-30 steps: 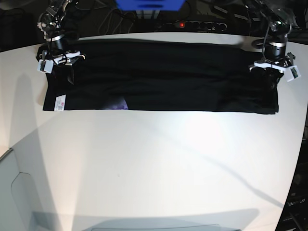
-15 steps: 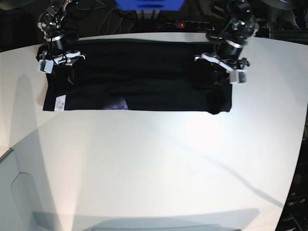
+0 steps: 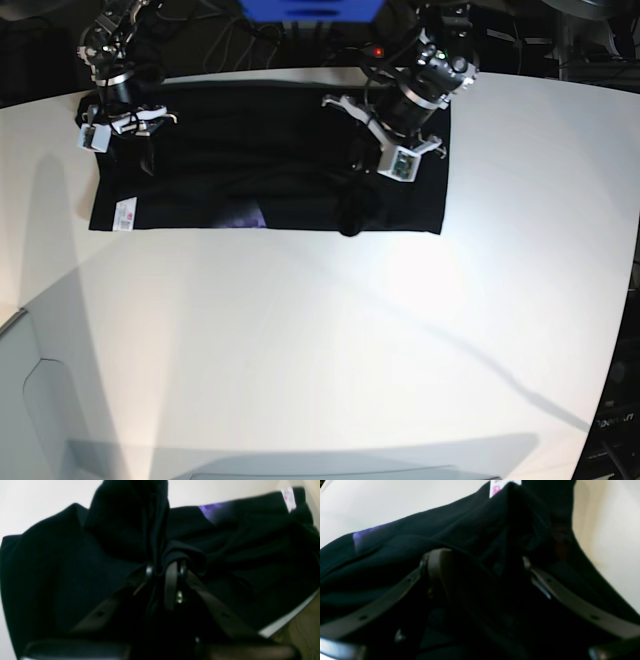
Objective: Fold the T-shirt properly
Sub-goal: 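Lift the strip end with the left gripper and fold it toward the right gripper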
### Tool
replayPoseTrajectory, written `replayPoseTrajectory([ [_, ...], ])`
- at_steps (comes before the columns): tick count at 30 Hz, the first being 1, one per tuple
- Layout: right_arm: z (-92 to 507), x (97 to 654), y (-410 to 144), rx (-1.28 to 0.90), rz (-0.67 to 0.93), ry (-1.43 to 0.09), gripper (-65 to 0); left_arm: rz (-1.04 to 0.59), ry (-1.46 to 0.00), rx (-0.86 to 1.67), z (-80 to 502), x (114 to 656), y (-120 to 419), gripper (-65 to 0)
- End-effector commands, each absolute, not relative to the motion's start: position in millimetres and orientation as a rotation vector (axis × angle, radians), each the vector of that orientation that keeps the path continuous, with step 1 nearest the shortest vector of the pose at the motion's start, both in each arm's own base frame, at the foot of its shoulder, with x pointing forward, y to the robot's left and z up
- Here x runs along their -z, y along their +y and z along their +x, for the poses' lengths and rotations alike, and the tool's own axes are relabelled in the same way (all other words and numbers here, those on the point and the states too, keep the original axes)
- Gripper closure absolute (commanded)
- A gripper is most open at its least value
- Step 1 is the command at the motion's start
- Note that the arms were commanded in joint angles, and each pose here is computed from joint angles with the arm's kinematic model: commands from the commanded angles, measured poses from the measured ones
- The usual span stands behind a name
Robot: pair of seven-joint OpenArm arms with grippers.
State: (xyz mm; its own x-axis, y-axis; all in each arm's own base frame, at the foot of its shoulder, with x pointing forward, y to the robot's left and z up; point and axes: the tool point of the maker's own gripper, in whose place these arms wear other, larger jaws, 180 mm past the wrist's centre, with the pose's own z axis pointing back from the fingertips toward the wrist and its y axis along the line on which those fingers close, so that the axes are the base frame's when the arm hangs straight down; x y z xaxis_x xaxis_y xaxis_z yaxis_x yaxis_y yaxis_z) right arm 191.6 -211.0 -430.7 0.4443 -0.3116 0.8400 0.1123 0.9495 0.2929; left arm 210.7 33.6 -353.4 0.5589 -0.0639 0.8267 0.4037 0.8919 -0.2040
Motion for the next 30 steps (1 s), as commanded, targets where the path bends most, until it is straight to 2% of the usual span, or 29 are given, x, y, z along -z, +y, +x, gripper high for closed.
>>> replayPoseTrajectory([
  [1, 164, 462, -205, 0.226, 0.181, -0.895, -34.4, -0.428, -1.001, 0.284, 218, 339, 26, -0.1],
  [10, 164, 462, -205, 0.226, 0.181, -0.895, -34.4, -0.493, -0.994, 0.358, 224, 340, -6, -0.1],
  [23, 165, 461, -205, 0.222, 0.182, -0.897, -34.4, -0.529, -0.939, 0.375, 215, 356, -20, -1.2],
  [25, 165, 461, -205, 0.222, 0.182, -0.897, -34.4, -0.530, -0.941, 0.376, 215, 355, -21, -7.4],
  [30, 164, 462, -206, 0.224, 0.179, -0.895, -34.4, -0.538, -0.949, 0.372, 215, 352, -22, -36.1],
])
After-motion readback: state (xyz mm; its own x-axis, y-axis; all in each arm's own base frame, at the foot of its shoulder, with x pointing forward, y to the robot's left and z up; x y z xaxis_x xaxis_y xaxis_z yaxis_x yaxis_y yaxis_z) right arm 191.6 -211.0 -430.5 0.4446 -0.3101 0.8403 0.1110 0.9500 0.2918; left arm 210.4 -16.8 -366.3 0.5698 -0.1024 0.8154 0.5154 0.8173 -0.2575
